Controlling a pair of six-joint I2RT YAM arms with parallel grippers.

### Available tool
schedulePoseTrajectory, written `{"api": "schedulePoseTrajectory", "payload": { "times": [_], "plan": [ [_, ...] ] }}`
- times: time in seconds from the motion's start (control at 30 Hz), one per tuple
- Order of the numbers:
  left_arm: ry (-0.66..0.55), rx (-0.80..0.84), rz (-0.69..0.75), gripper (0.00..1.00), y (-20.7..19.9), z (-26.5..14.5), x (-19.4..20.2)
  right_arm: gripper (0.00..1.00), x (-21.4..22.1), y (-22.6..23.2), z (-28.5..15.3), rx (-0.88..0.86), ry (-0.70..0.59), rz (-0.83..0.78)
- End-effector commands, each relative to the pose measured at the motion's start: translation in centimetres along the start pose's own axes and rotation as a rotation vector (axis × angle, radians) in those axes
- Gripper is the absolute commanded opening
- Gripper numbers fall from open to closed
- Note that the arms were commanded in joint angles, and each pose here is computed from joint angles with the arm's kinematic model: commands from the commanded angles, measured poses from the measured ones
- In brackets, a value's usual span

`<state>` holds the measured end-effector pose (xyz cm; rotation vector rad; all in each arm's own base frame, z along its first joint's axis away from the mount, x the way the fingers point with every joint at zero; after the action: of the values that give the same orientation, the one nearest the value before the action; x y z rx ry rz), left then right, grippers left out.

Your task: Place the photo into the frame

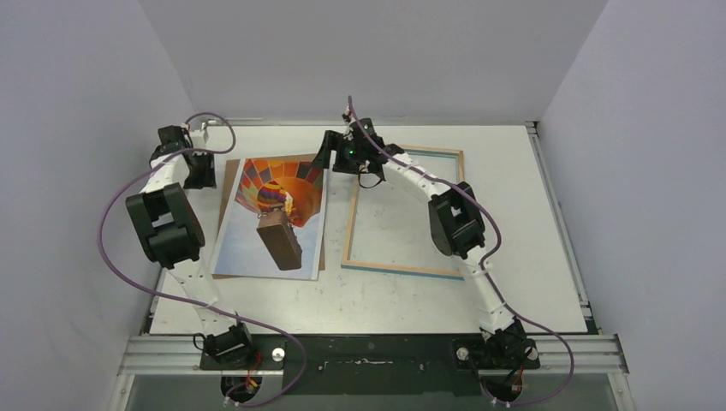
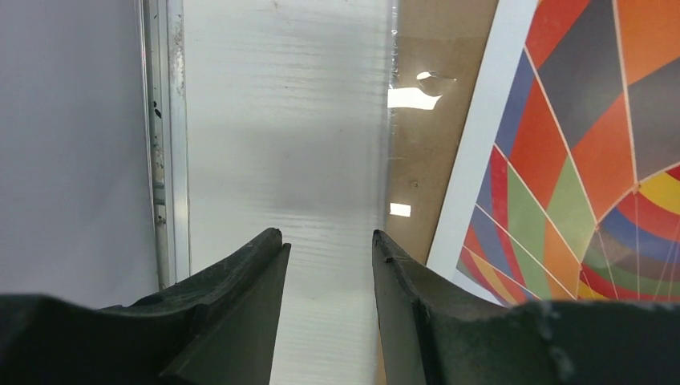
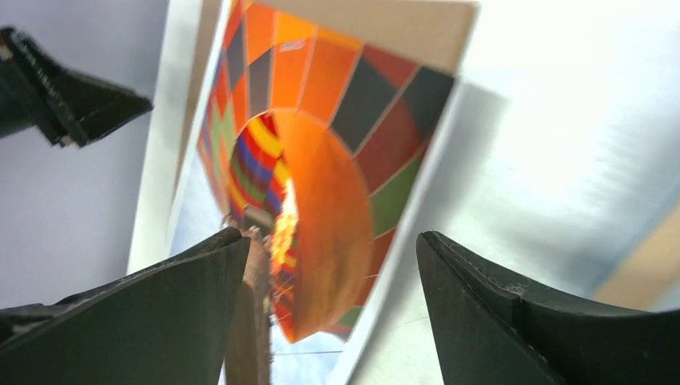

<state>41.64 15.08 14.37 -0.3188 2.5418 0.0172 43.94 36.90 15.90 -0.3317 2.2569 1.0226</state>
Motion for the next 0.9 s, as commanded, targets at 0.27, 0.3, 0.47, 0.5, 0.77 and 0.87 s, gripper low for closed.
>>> {"api": "schedulePoseTrajectory", "payload": {
  "times": [0.27, 0.3, 0.47, 0.5, 0.77, 0.87],
  "plan": [
    [-0.006, -0.037, 0.024, 0.42, -0.7, 3.1, -0.6, 0.81, -1.8, -4.7, 2.1, 0.145, -0.086, -0.010],
    [-0.007, -0.040, 0.026, 0.42, -0.8, 3.3, -0.6, 0.82, -1.7, -4.9, 2.3, 0.145, -0.092, -0.007],
    [0.004, -0.035, 0.048, 0.42, -1.8, 4.2, -0.7, 0.83, -1.5, -5.2, 3.5, 0.128, -0.115, 0.013],
    [0.005, -0.030, 0.054, 0.42, -2.0, 4.3, -0.7, 0.84, -1.4, -5.1, 3.6, 0.124, -0.116, 0.013],
    [0.000, 0.002, 0.103, 0.42, -3.7, 4.8, -1.1, 0.83, 0.6, -4.3, 3.5, 0.113, -0.057, 0.018],
    [0.000, 0.017, 0.128, 0.42, -4.4, 4.9, -1.3, 0.82, 2.5, -3.9, 2.4, 0.118, -0.012, 0.023]
  ]
}}
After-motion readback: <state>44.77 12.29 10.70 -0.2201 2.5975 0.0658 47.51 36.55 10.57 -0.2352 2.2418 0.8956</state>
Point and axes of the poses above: each gripper's point midway between its finger pads, its own z axis out along the fingers, its own y axis along the line the jaws close on, x = y × z, the point moved 10 cm from there along -z, back along the fingers, and after that the axes turned 8 degrees about -z, right-handed, at the moved point
